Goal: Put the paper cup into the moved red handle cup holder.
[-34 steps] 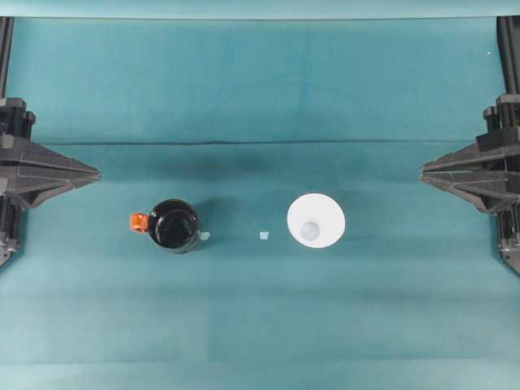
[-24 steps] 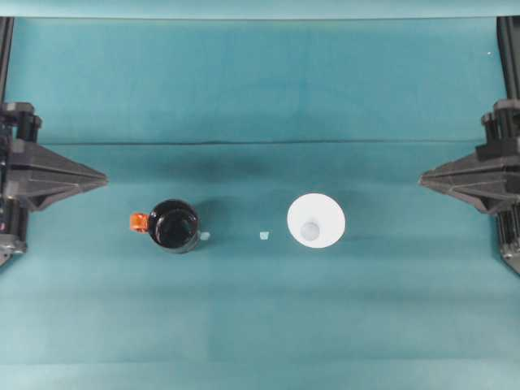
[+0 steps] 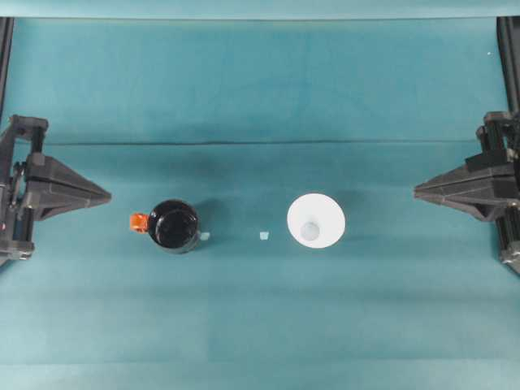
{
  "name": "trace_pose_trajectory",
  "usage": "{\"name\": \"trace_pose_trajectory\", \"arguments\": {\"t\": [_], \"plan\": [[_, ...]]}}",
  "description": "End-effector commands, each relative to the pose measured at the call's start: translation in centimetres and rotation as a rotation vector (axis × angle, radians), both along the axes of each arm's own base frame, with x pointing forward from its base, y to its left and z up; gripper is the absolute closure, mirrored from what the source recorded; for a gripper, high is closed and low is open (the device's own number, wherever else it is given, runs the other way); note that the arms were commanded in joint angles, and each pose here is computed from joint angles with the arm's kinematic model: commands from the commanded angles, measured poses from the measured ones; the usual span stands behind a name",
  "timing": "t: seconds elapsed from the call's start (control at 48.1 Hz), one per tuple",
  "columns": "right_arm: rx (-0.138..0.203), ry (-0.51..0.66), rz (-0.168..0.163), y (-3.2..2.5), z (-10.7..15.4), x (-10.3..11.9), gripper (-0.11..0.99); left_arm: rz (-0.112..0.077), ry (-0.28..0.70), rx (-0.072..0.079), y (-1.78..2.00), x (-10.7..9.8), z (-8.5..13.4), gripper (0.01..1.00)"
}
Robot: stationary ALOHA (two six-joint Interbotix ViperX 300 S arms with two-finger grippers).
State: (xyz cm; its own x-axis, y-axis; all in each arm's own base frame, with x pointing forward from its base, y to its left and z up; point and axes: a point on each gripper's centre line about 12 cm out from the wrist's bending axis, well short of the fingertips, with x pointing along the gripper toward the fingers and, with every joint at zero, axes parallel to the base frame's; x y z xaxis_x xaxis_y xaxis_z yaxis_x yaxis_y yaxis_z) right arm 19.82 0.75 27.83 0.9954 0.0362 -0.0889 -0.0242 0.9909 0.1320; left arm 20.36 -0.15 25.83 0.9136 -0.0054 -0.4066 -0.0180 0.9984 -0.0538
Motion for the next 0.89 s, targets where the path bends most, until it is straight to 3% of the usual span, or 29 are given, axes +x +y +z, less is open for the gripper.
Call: {"name": "trace_pose_trajectory", "arguments": {"t": [0.0, 0.332, 0.54, 0.665, 0.748, 0.872], "plan": [[0.014, -0.006, 0.002, 0.08, 0.8, 0.2, 0.98, -0.003, 0.041, 0.004, -0.05, 0.1, 0.7, 0.981], [0.015, 0.013, 0.0, 0.02, 0.7, 0.2, 0.98, -0.001, 0.136, 0.002, -0.04, 0.2, -0.3, 0.981], [0.021, 0.024, -0.002, -0.01, 0.6, 0.2, 0.98, 0.009, 0.196, -0.008, 0.02, 1.4, -1.0, 0.981], [0.022, 0.025, -0.002, -0.01, 0.6, 0.2, 0.99, 0.022, 0.259, -0.01, 0.26, 1.5, -1.8, 0.981], [0.025, 0.032, -0.002, 0.0, 0.6, 0.2, 0.99, 0.044, 0.3, -0.012, 0.74, 1.3, -2.1, 0.98], [0.046, 0.054, -0.004, 0.01, 0.4, -0.1, 0.99, 0.051, 0.302, -0.013, 0.88, 1.2, -2.1, 0.979]]}}
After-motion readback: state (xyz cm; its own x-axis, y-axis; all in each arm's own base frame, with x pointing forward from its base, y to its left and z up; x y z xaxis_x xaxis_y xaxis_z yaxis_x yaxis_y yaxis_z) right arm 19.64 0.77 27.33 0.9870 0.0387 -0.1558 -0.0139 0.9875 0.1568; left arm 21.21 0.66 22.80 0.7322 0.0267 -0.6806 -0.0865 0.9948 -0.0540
